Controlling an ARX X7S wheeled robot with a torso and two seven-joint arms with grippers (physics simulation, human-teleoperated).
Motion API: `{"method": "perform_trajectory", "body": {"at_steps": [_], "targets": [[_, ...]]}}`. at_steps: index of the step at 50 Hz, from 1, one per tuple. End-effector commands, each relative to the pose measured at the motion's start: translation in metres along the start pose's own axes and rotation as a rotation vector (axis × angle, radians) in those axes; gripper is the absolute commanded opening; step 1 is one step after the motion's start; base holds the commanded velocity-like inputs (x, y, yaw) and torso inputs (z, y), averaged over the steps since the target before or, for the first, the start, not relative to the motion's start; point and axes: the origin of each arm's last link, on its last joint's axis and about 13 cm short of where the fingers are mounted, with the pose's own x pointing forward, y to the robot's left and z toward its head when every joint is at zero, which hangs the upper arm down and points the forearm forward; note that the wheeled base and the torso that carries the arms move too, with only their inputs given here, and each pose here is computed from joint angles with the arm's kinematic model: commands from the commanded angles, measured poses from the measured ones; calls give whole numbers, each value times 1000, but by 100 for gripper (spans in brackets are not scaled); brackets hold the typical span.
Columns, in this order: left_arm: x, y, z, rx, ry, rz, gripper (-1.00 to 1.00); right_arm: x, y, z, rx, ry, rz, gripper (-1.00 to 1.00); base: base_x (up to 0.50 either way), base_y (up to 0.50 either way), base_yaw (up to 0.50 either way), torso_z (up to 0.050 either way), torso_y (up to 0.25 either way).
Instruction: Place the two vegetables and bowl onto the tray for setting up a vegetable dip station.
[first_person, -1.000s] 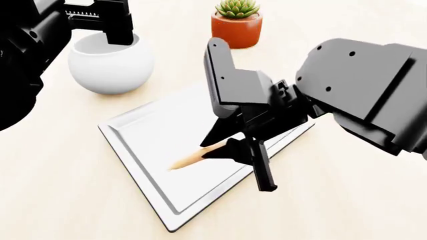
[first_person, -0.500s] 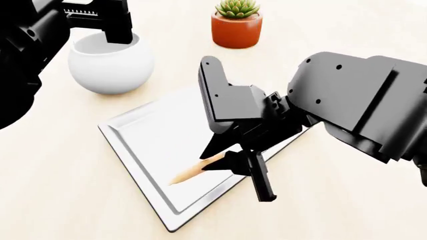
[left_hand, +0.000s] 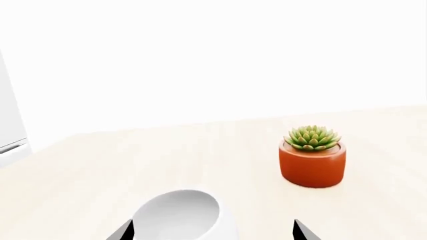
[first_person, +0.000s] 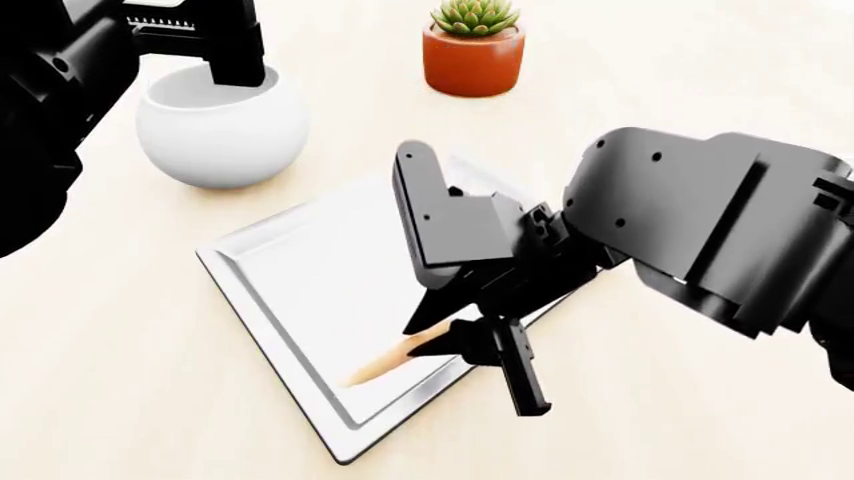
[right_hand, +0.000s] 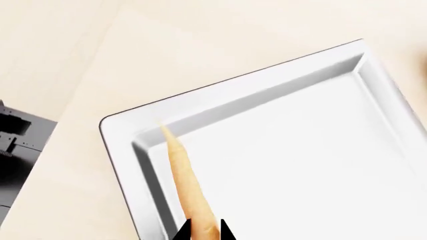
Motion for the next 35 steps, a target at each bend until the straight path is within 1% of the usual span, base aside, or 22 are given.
{"method": "perform_trajectory", "body": {"at_steps": [1, 11, 12, 22, 35], "targets": [[0, 0, 0, -2, 0, 0, 100, 3, -1, -3, -7, 19, 2, -100, 0, 0, 0, 0, 0], [0, 0, 0, -3, -1, -1, 100, 6, -2, -2, -17, 18, -2, -100, 0, 0, 0, 0, 0], [0, 0, 0, -3, -1, 0, 100, 6, -3, -2, -18, 18, -3, 100, 0, 0, 0, 0, 0], [-1, 1, 1, -4, -3, 1, 100, 8, -6, 0, -42, 15, -16, 100, 0, 0, 0, 0, 0], [-1, 1, 1, -3, -4, 1, 100, 4, -5, -2, -35, 14, -39, 100, 0, 0, 0, 0, 0]]}}
